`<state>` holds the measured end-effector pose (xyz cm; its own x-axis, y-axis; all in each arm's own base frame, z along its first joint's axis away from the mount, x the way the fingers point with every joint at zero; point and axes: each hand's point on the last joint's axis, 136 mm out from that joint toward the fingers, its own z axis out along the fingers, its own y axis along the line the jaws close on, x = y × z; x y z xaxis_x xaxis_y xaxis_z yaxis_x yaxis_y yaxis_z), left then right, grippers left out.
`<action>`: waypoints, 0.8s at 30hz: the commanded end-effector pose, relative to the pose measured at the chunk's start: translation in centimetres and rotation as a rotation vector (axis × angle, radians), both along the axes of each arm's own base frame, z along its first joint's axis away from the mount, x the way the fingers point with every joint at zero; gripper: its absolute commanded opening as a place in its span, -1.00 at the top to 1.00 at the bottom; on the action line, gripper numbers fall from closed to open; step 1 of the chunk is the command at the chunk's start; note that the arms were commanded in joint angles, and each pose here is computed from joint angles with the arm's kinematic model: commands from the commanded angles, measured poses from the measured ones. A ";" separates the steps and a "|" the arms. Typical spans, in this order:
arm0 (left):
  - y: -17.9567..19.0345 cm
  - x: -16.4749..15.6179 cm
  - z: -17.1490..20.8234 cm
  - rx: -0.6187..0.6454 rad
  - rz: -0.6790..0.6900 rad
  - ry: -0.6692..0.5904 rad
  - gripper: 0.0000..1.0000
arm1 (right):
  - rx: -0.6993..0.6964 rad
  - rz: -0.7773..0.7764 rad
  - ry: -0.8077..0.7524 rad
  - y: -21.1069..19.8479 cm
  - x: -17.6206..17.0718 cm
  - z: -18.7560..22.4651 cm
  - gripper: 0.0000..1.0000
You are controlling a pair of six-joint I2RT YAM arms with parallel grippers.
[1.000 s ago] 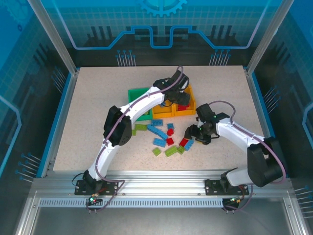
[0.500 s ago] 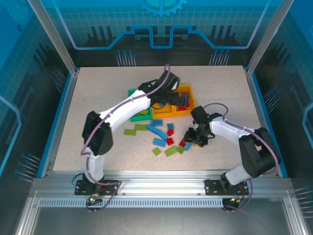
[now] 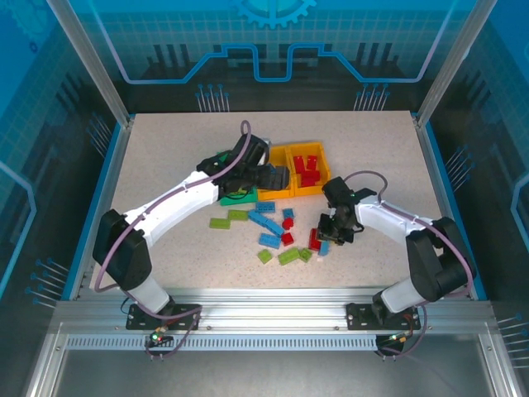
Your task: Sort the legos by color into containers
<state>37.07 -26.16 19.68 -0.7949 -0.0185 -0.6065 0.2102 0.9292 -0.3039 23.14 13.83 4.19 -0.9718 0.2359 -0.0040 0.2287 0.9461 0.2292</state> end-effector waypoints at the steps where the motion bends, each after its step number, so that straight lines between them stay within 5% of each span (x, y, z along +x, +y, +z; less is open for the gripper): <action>1: 1.1 -0.1 1.7 -0.023 0.035 -0.043 -0.98 | -0.016 0.019 -0.060 -0.4 0.9 2.8 0.47; 10: 3.0 -0.7 0.8 -0.008 0.073 -0.025 -0.98 | 0.008 0.070 -0.123 0.9 3.4 5.6 0.47; 19: 6.0 -2.6 -1.4 -0.003 0.158 0.038 -0.98 | 0.273 0.146 -0.304 8.6 12.1 12.3 0.47; 24: 7.2 -4.2 -2.8 0.001 0.183 0.061 -0.98 | 0.335 0.157 -0.303 11.9 16.8 12.3 0.46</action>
